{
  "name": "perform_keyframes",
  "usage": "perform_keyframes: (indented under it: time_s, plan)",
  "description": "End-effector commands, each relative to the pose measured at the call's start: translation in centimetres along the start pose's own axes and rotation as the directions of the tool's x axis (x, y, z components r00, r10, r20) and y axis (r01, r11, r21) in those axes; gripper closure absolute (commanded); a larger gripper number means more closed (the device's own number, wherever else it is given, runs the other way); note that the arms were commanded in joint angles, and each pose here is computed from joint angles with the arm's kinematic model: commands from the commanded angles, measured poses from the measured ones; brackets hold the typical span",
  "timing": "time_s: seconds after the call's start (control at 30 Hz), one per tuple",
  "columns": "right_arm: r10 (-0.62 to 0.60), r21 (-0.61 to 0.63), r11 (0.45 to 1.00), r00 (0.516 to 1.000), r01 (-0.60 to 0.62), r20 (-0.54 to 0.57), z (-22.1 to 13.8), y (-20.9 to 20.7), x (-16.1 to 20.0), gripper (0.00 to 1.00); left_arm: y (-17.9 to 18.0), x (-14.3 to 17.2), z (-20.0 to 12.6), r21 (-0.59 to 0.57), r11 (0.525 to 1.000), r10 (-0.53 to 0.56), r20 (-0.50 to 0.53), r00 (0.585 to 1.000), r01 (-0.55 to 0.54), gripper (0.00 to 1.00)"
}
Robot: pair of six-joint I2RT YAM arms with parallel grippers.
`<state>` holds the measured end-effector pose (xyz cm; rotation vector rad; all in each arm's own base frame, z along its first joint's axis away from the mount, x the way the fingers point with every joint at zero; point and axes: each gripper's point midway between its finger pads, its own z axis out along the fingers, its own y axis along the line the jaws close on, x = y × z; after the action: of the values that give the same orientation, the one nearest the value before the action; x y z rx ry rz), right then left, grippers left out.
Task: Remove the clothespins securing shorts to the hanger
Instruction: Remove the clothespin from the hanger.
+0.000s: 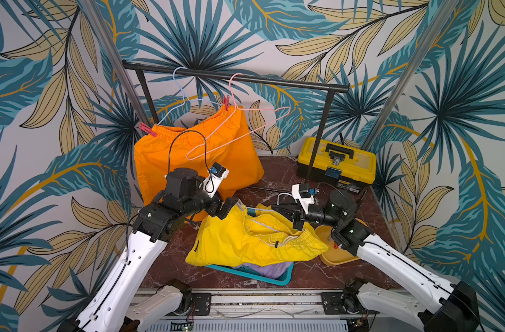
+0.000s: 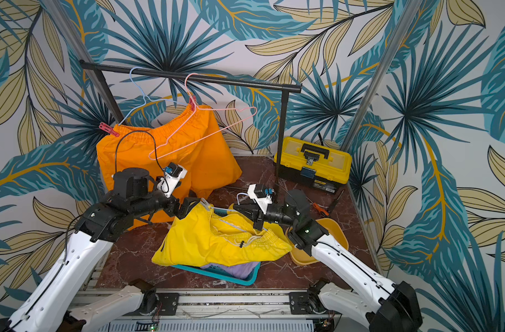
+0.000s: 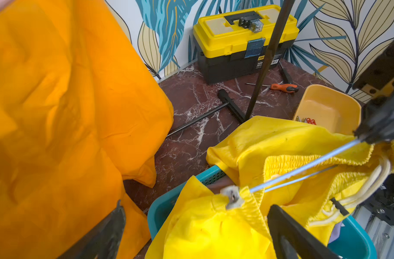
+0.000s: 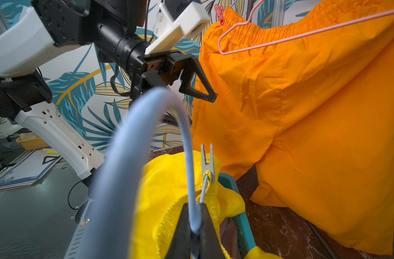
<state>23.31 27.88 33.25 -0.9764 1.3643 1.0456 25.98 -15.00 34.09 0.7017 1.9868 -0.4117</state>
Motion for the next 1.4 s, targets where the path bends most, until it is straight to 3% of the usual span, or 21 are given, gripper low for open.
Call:
perform_keyframes:
  time_s: [0.0, 0.07, 0.2, 0.33, 0.43, 0.57, 1.0, 1.1, 1.37]
  plan:
    - [-0.005, -0.147, 0.989, 0.998, 0.014, 0.057, 0.0, 1.7, -1.9, 1.00, -1.1, 0.5, -1.2, 0.056, 0.998, 0.035, 0.018, 0.999, -0.036, 0.04]
    - [0.006, -0.204, 0.979, 0.999, 0.002, 0.042, 0.4, 2.1, -2.3, 1.00, -2.3, 1.1, -1.2, 0.123, 0.991, 0.053, 0.005, 0.999, -0.054, 0.10]
    - [0.031, -0.325, 0.945, 1.000, -0.027, 0.005, 0.8, 3.4, -2.8, 1.00, -4.6, 2.2, -0.9, 0.277, 0.957, 0.092, -0.003, 0.996, -0.087, 0.12]
    - [0.033, -0.349, 0.936, 0.999, -0.034, -0.009, 0.6, 3.8, -2.8, 1.00, -5.7, 3.3, -0.1, 0.375, 0.925, 0.093, -0.047, 0.995, -0.068, 0.18]
    - [0.034, -0.377, 0.925, 0.999, -0.040, -0.021, 0.3, 4.3, -2.8, 1.00, -5.5, 3.7, 0.2, 0.371, 0.926, 0.098, -0.058, 0.994, -0.069, 0.23]
    - [0.034, -0.376, 0.926, 0.999, -0.040, -0.022, 0.3, 4.3, -2.8, 1.00, -5.7, 3.3, -0.3, 0.383, 0.920, 0.101, -0.033, 0.994, -0.081, 0.38]
    - [0.084, -0.466, 0.877, 0.993, -0.114, -0.085, 0.0, 4.0, -2.8, 1.00, -7.2, 3.9, -2.2, 0.421, 0.904, 0.077, 0.007, 0.997, -0.072, 0.47]
    - [0.087, -0.465, 0.877, 0.991, -0.124, -0.099, 0.0, 3.8, -2.6, 1.00, -7.1, 3.8, -2.1, 0.421, 0.904, 0.078, 0.005, 0.997, -0.073, 0.56]
    - [0.096, -0.476, 0.869, 0.989, -0.137, -0.110, -0.2, 3.7, -2.7, 1.00, -7.1, 3.9, -2.1, 0.423, 0.903, 0.082, 0.007, 0.997, -0.077, 0.67]
